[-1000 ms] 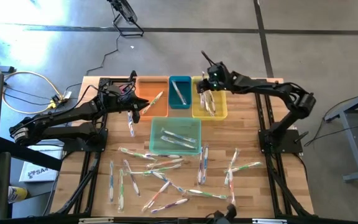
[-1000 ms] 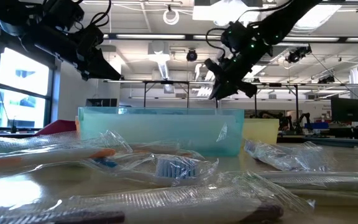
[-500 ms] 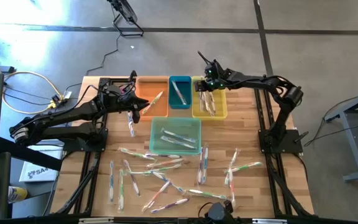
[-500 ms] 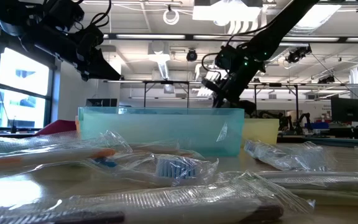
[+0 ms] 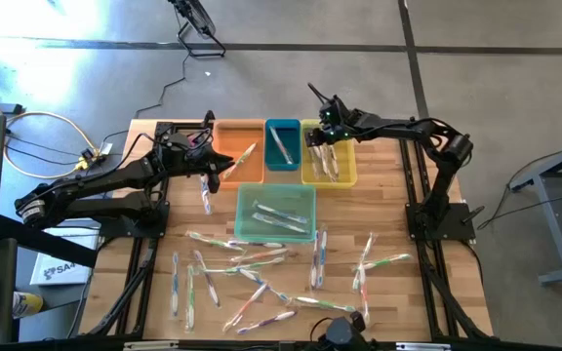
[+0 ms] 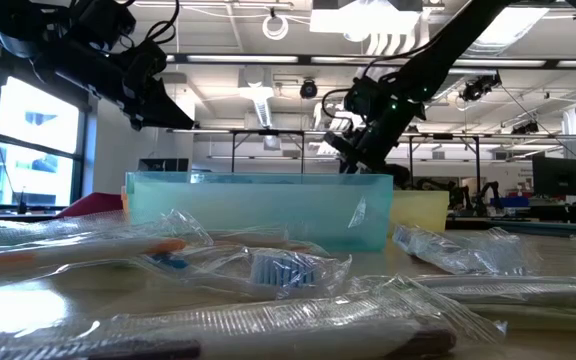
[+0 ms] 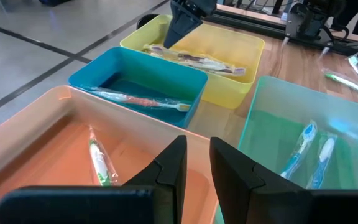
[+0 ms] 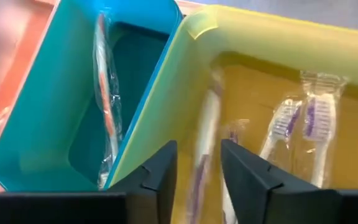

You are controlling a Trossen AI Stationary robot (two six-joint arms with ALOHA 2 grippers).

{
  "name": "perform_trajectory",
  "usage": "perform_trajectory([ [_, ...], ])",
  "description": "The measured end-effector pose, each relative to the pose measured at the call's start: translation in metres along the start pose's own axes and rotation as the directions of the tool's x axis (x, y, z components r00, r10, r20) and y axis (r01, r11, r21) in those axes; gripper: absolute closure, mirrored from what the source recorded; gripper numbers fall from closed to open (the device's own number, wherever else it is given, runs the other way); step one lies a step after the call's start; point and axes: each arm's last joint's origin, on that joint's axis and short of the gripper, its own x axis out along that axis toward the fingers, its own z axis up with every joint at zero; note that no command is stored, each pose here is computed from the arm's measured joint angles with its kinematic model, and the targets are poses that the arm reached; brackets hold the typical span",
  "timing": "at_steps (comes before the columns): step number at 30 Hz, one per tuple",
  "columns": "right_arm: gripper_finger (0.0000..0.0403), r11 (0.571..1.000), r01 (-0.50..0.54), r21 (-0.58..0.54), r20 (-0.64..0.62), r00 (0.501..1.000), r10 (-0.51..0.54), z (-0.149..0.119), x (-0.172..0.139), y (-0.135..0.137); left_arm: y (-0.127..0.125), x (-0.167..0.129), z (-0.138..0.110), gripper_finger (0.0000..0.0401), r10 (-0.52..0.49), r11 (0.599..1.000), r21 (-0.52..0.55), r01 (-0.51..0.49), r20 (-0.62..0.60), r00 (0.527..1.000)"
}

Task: Pick & Place Toothbrushes
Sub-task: Put the orange toothbrush into the blue bin

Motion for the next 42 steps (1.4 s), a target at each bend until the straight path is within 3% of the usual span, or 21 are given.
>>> perform_trajectory([
  [8, 0.0269, 0.997, -0.046, -0.062, -0.003, 0.999, 0.046, 0.003, -0.013, 0.005, 0.000, 0.000, 0.000, 0.0332, 0.000, 1.000, 0.000, 0.000, -0.001, 1.000],
  [21, 0.0394, 0.927, -0.149, -0.343, 0.112, 0.974, 0.198, 0.002, -0.077, 0.048, 0.000, 0.000, -0.001, 0.0332, 0.003, 1.000, -0.001, -0.003, -0.008, 1.000],
  [36, 0.0392, 0.872, -0.189, -0.451, 0.127, 0.954, 0.272, -0.007, -0.078, 0.070, 0.000, 0.000, -0.001, 0.0332, 0.002, 1.000, -0.002, -0.002, -0.007, 1.000],
  [42, 0.0392, 0.849, -0.110, -0.517, 0.181, 0.955, 0.235, -0.015, -0.078, 0.083, 0.000, 0.000, -0.001, 0.0332, -0.001, 0.999, -0.037, 0.001, -0.006, 1.000],
])
